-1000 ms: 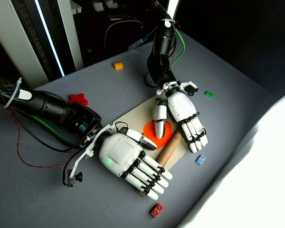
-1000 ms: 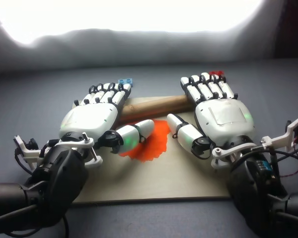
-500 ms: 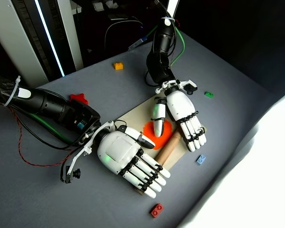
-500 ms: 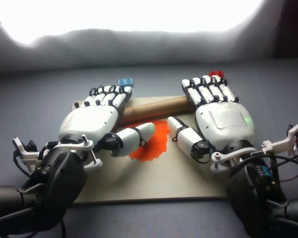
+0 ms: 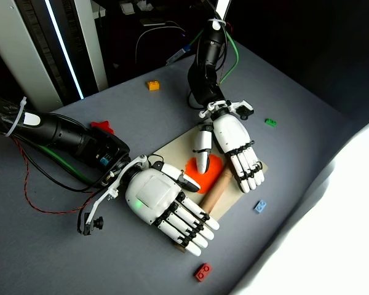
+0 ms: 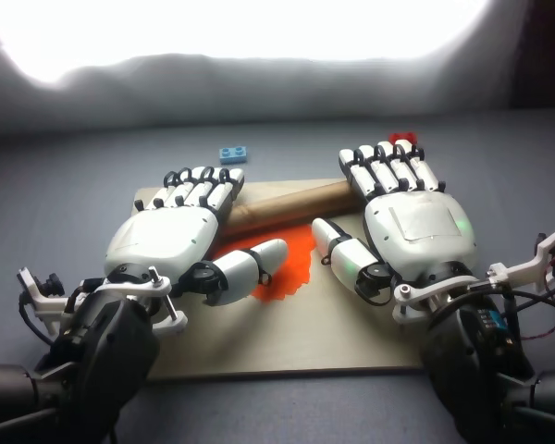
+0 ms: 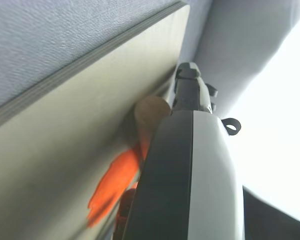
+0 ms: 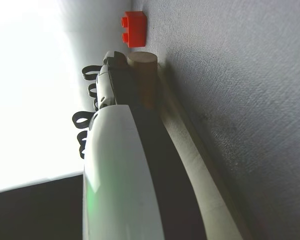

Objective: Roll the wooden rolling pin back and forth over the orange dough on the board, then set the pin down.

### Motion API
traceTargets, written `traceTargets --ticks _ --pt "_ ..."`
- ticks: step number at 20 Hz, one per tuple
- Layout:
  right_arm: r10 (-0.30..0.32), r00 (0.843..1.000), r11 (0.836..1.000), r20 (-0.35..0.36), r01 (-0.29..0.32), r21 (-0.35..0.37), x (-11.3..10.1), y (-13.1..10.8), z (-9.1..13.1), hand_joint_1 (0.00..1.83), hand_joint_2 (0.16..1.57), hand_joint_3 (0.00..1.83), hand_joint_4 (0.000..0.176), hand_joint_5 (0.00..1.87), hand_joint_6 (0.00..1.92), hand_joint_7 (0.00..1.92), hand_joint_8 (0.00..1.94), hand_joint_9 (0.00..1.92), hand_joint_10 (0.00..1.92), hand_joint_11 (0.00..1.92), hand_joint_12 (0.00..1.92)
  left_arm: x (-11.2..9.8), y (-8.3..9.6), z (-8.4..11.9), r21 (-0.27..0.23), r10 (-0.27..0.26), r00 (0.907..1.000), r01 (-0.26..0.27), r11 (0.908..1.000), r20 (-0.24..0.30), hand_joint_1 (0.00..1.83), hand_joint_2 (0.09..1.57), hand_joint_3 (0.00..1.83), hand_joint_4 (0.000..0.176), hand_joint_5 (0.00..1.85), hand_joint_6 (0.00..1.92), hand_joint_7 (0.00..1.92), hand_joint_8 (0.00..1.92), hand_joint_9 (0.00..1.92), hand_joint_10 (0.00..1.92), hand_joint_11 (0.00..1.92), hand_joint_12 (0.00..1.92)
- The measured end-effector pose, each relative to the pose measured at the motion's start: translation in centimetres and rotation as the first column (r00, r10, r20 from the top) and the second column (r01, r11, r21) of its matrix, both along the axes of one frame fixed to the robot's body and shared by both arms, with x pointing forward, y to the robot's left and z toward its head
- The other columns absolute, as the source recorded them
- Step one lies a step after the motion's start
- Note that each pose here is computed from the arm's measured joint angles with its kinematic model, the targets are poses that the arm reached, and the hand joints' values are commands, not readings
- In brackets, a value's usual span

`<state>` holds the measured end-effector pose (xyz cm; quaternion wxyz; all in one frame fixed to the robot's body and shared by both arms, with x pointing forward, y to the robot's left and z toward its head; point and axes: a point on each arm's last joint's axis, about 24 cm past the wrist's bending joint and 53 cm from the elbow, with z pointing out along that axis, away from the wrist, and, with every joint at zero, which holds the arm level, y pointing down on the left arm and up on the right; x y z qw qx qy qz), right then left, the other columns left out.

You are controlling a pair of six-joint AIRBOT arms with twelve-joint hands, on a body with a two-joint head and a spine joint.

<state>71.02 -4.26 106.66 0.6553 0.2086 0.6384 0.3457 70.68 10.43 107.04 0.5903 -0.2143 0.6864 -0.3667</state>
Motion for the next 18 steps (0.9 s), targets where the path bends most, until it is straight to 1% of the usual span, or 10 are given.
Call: traceTargets --ticks 8,14,18 --pt "-0.019 1.0 1.0 -0.017 0.019 -0.011 -0.4 -0.2 -0.2 0.0 1.34 0.0 0.0 0.13 0.0 0.11 0.0 0.07 0.0 0.0 0.14 -1.5 0.3 -0.1 -0.001 0.013 0.9995 -0.012 0.9999 0.027 0.0 1.25 0.0 0.0 0.0 0.0 0.0 0.0 0.0 0.0 0.0 0.0" --pt "-0.024 0.999 1.0 -0.026 0.023 -0.016 -1.0 -0.1 -0.2 0.0 1.34 0.0 0.0 0.13 0.0 0.11 0.0 0.07 0.0 0.0 0.14 -1.8 0.4 0.0 -0.005 0.014 0.9995 -0.014 0.9999 0.027 0.0 1.25 0.0 0.0 0.0 0.0 0.0 0.0 0.0 0.0 0.0 0.0" --pt "-0.04 0.998 0.999 -0.043 0.039 -0.014 -1.5 -0.3 -0.4 0.0 1.34 0.0 0.0 0.13 0.0 0.11 0.0 0.07 0.0 0.0 0.14 -1.8 0.6 0.0 -0.006 0.014 0.9996 -0.014 0.9999 0.023 0.0 1.25 0.0 0.0 0.0 0.0 0.0 0.0 0.0 0.0 0.0 0.0"
